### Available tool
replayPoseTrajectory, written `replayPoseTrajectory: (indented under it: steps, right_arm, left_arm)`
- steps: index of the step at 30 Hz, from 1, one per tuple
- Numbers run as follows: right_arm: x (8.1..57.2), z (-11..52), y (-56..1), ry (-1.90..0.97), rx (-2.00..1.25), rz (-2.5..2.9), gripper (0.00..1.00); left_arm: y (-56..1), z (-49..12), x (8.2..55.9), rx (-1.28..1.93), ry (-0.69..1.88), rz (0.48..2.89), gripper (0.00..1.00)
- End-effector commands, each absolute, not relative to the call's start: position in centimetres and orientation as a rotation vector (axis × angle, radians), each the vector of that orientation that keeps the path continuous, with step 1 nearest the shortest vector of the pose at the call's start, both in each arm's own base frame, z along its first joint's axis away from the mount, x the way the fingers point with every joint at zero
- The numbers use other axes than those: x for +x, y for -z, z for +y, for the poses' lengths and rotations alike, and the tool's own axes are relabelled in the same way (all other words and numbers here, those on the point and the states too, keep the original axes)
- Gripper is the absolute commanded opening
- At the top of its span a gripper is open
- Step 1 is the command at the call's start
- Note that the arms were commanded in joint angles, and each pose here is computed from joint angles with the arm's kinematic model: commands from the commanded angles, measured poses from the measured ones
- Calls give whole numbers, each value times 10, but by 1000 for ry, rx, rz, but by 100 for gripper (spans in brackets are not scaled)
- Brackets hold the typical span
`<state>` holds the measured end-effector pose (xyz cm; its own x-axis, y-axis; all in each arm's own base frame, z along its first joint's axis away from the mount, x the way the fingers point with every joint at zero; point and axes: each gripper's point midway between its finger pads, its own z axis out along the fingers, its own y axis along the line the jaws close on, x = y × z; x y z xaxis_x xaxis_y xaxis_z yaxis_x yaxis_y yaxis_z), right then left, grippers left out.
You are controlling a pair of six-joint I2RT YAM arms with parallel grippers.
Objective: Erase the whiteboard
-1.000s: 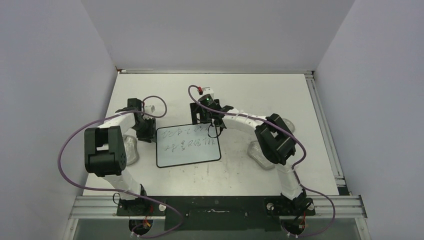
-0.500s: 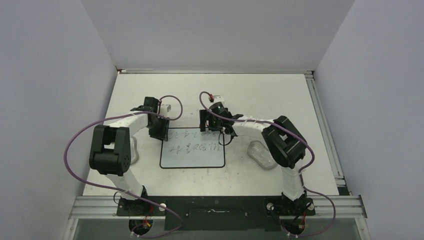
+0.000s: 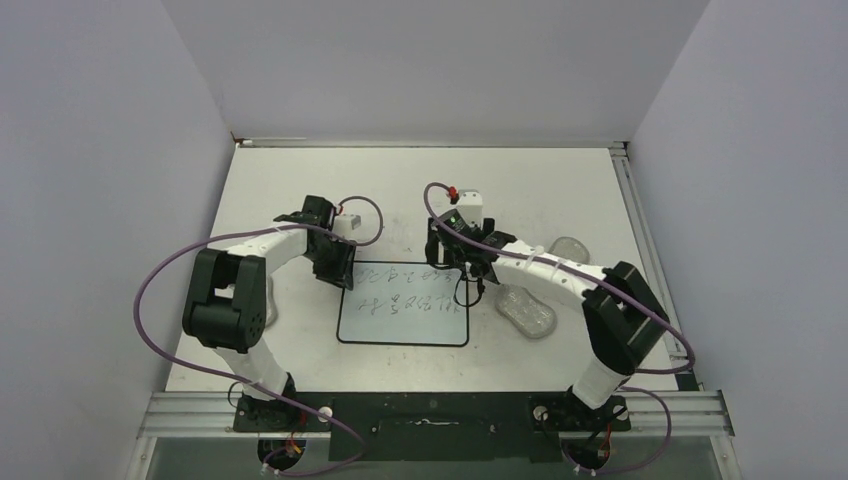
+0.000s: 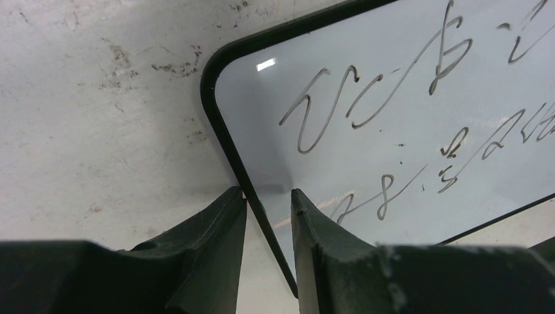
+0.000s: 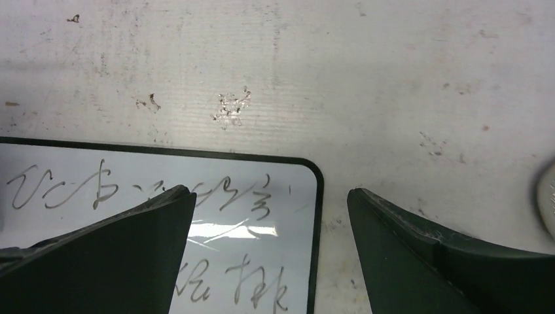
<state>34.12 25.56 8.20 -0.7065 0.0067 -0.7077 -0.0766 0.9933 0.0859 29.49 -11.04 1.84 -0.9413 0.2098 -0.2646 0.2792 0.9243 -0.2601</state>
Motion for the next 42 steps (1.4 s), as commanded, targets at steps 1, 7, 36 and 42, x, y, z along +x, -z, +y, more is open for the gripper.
replayPoseTrajectory:
  steps: [1, 7, 36, 42]
  right_arm:
    - [317, 206, -120, 77, 137, 2307, 90]
    - [274, 161, -92, 148, 281, 2402, 90]
    - [271, 142, -15, 128, 254, 2551, 45]
    - [277, 152, -29, 68, 237, 2539, 5]
  left_arm:
    - [-50, -116, 303, 399, 479, 2777, 30]
    - [-49, -107, 313, 372, 456, 2767, 30]
    - [-36, -83, 316, 284, 437, 2798, 30]
    - [-31, -81, 314, 277, 421, 2811, 30]
